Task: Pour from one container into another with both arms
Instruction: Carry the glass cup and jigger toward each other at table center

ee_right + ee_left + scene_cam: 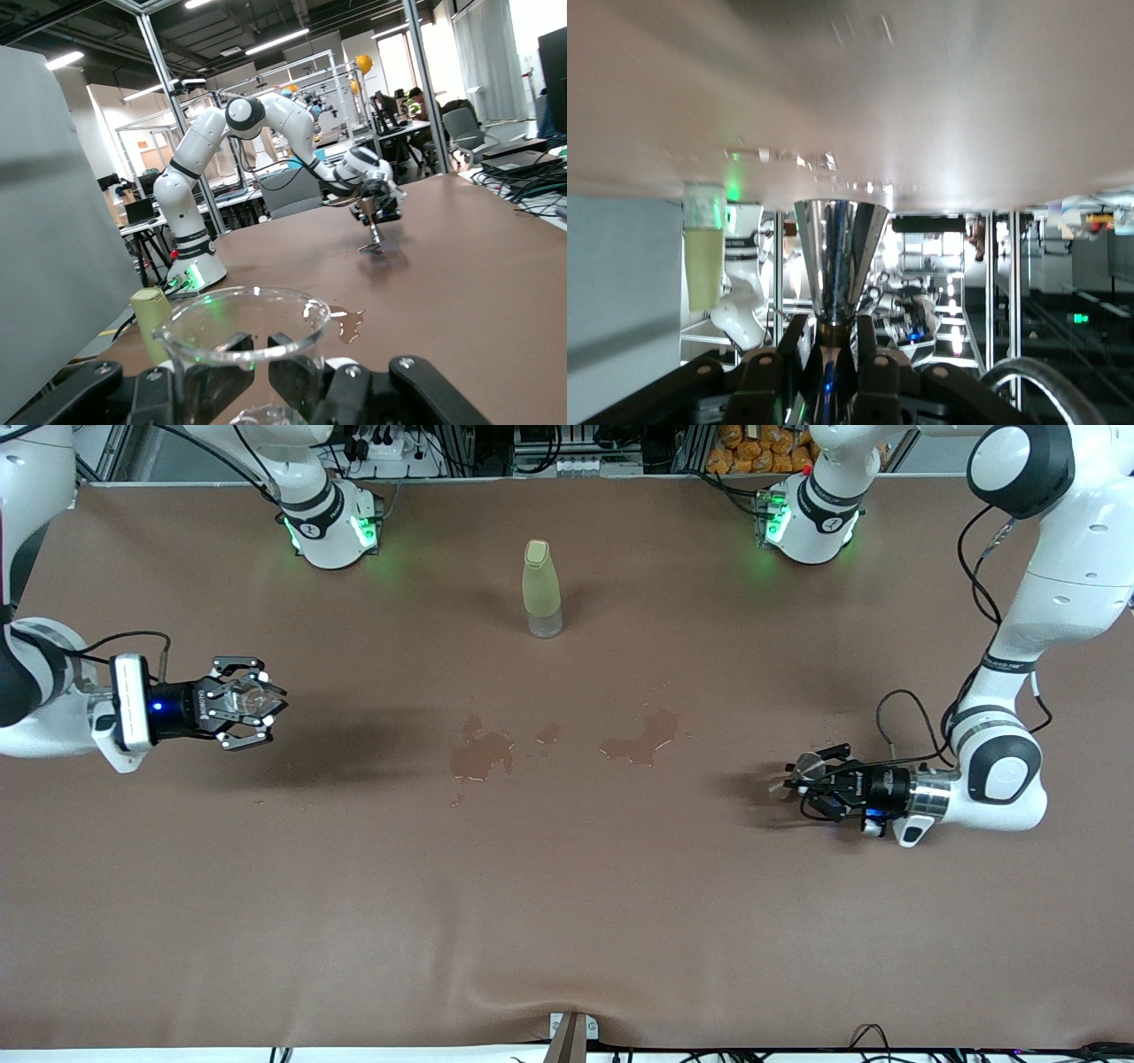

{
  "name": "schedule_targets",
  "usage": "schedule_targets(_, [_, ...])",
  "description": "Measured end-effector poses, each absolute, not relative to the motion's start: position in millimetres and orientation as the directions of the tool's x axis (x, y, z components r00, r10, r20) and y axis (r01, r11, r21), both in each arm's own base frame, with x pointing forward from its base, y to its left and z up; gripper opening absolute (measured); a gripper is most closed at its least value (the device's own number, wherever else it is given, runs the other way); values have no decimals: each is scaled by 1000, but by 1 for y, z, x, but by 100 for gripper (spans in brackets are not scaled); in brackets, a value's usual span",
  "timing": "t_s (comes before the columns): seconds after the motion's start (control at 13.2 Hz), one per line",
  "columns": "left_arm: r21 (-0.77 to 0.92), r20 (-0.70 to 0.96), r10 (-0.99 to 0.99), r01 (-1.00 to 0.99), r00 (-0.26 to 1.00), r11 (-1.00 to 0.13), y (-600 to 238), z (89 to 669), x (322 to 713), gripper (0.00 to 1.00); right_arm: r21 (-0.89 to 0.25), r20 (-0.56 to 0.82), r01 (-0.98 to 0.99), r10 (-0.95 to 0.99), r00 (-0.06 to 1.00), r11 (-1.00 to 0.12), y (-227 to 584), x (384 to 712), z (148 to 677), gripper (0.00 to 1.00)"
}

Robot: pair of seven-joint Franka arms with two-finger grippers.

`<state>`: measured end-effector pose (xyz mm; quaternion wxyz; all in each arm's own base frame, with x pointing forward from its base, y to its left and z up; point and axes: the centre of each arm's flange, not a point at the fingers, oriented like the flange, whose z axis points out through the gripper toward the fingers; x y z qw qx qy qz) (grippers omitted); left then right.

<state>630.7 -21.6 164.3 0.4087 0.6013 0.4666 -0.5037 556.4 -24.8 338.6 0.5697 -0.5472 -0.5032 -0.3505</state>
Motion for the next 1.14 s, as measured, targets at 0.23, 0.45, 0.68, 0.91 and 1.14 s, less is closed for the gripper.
schedule_targets(0.23, [36, -994, 94, 971, 60, -236, -75, 174, 637, 26, -277, 955, 942, 159, 249, 190, -3, 555, 336, 17])
schedule_targets(0.45, [41, -994, 89, 976, 62, -214, -139, 175, 640, 26, -277, 956, 936, 156, 247, 217, 21, 556, 334, 17])
schedule_targets(0.68, [38, -993, 107, 985, 57, -169, -209, 174, 637, 26, -279, 956, 934, 152, 249, 222, 45, 556, 328, 17])
schedule_targets(0.91, [15, -992, 120, 996, 26, -89, -277, 173, 628, 26, -287, 955, 934, 143, 261, 215, 68, 554, 320, 17])
schedule_targets(1.14, [-13, -991, 131, 999, -8, -33, -334, 173, 612, 26, -287, 956, 937, 119, 268, 197, 95, 551, 309, 17])
